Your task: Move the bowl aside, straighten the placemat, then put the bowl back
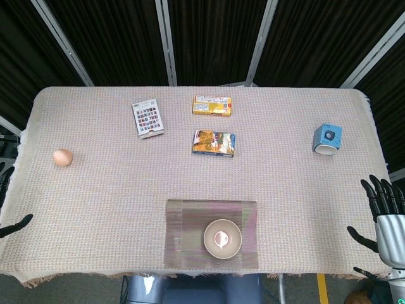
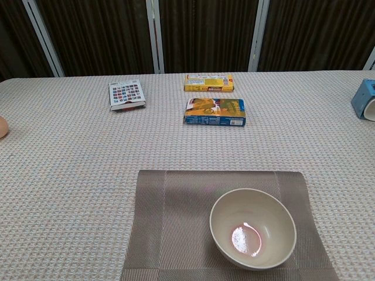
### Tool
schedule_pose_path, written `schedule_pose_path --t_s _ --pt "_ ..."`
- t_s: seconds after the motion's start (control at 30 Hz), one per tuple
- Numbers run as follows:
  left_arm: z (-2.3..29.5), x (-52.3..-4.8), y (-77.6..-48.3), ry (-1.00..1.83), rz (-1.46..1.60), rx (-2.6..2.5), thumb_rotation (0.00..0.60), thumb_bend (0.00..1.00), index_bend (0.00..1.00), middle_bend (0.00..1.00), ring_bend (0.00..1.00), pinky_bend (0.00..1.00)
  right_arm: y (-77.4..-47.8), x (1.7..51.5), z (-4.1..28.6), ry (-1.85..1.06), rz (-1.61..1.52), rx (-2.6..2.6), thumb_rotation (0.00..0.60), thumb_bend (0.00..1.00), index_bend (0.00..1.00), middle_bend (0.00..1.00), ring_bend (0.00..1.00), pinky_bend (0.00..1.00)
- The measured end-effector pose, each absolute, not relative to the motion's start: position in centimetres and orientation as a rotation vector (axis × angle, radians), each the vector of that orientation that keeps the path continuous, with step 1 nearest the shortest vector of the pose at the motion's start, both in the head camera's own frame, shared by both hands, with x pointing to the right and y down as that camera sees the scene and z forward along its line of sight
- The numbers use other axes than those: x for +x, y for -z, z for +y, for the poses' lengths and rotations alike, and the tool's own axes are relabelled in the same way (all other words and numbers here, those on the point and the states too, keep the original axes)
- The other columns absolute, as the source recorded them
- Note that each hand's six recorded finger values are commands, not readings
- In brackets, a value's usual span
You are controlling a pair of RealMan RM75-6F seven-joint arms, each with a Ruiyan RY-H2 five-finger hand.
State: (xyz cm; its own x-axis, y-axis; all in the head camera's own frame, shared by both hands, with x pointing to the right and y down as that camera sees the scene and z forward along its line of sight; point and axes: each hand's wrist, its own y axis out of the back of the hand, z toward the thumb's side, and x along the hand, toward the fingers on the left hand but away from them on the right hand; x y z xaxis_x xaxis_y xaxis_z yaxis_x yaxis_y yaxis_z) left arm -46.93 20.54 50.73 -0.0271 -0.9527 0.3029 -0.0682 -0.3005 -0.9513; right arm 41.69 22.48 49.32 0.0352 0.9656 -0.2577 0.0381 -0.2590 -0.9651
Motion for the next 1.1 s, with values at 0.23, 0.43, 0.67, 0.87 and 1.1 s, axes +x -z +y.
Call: schedule_pose_path --t_s 0.23,0.43,0.67,0.87,1.1 --pt "20.5 -47.0 -50.8 1.435 1.123 -1.465 0.600 0.00 0.00 0.00 0.00 0.00 -50.8 41.0 22.7 -1.363 -1.030 -1.507 0.600 0.00 0.00 0.00 0.00 0.00" --pt "20.3 -46.8 -51.0 1.436 1.115 -1.456 0.600 0.00 0.00 0.00 0.00 0.00 -53.5 38.4 23.6 -1.328 -0.873 -1.686 0.600 0.00 0.03 0.00 0.00 0.00" --pt "19.9 -47.6 -52.3 1.501 1.095 -1.439 0.600 0.00 0.00 0.00 0.00 0.00 -57.2 31.9 24.6 -1.139 -0.529 -1.952 0.600 0.00 0.07 0.00 0.00 0.00" --pt "19.9 -47.8 -52.8 1.524 1.088 -1.424 0.600 0.00 0.00 0.00 0.00 0.00 -60.1 26.5 25.9 -0.982 -0.276 -2.024 0.600 0.00 0.09 0.00 0.00 0.00" --pt "20.0 -48.0 -52.8 1.529 1.093 -1.421 0.600 0.00 0.00 0.00 0.00 0.00 -62.2 22.8 27.4 -0.909 -0.158 -2.023 0.600 0.00 0.12 0.00 0.00 0.00"
